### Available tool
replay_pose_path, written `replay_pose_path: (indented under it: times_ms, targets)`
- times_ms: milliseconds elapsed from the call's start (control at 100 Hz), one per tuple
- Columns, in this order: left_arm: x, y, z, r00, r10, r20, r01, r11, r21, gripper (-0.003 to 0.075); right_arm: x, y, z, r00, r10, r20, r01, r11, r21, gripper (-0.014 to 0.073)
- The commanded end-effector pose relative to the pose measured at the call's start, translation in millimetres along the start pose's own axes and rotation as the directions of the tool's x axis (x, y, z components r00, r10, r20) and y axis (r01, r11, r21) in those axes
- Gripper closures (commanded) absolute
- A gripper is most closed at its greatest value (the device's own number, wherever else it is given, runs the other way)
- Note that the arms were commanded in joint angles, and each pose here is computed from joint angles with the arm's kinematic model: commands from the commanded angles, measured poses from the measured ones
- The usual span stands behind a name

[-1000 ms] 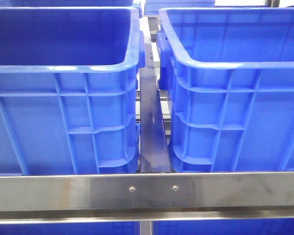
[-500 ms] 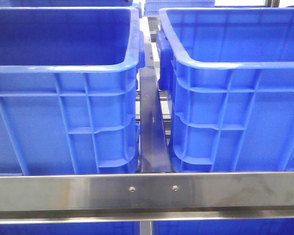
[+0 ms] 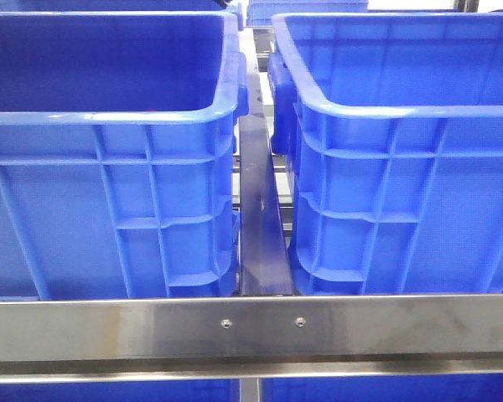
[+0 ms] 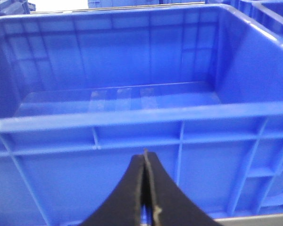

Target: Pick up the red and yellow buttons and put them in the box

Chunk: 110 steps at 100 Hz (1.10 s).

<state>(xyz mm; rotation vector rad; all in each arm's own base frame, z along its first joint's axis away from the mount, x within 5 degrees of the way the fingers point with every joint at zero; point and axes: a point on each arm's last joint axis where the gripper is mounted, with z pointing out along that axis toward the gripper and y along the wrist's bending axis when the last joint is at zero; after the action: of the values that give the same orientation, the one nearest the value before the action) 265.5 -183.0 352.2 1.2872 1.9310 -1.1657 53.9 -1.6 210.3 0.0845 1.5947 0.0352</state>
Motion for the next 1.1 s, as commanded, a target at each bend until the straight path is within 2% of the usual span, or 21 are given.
replay_pose_path:
  times_ms: [0,250,490,540,600,750,800,850,1090]
  targets:
    - [-17.2,-20.3,-10.0,0.996,0.031,0.088,-0.035,0.998,0.043,0.0544,-29.2,1.9,-4.5,0.997,-0.017,0.076,0.017,1.000,0.001,0.0664]
    - [-17.2,-20.3,-10.0,0.996,0.031,0.088,-0.035,0.998,0.043,0.0544,-59.3,4.3,0.2,0.989,-0.006,-0.147,0.008,1.000,0.014,0.0664]
    - [-17.2,-20.3,-10.0,0.996,0.031,0.088,-0.035,0.998,0.043,0.0544,-86.3,7.2,18.3,0.937,0.013,-0.350,-0.005,1.000,0.023,0.0637]
    - [-17.2,-20.3,-10.0,0.996,0.031,0.088,-0.035,0.998,0.043,0.0544,-91.8,7.7,22.9,0.921,0.016,-0.390,-0.006,1.000,0.026,0.0592]
    - [-17.2,-20.3,-10.0,0.996,0.031,0.088,-0.035,0.998,0.043,0.0544,-99.0,8.4,29.1,0.902,0.019,-0.430,-0.008,1.000,0.028,0.0494]
    - [-17.2,-20.3,-10.0,0.996,0.031,0.088,-0.035,0.998,0.043,0.0544,-113.8,10.0,41.6,0.879,0.025,-0.476,-0.012,0.999,0.030,0.0144]
    - [-17.2,-20.3,-10.0,0.996,0.031,0.088,-0.035,0.998,0.043,0.0544,-117.9,10.2,45.4,0.879,0.025,-0.477,-0.012,0.999,0.030,0.0072]
    - [-17.2,-20.3,-10.0,0.996,0.031,0.088,-0.035,0.998,0.043,0.0544,-119.6,10.4,48.7,0.876,0.025,-0.482,-0.012,0.999,0.031,0.0045]
    - [-17.2,-20.3,-10.0,0.996,0.031,0.088,-0.035,0.998,0.043,0.0544,-121.9,11.2,53.3,0.874,0.031,-0.486,-0.021,0.999,0.027,0.0048]
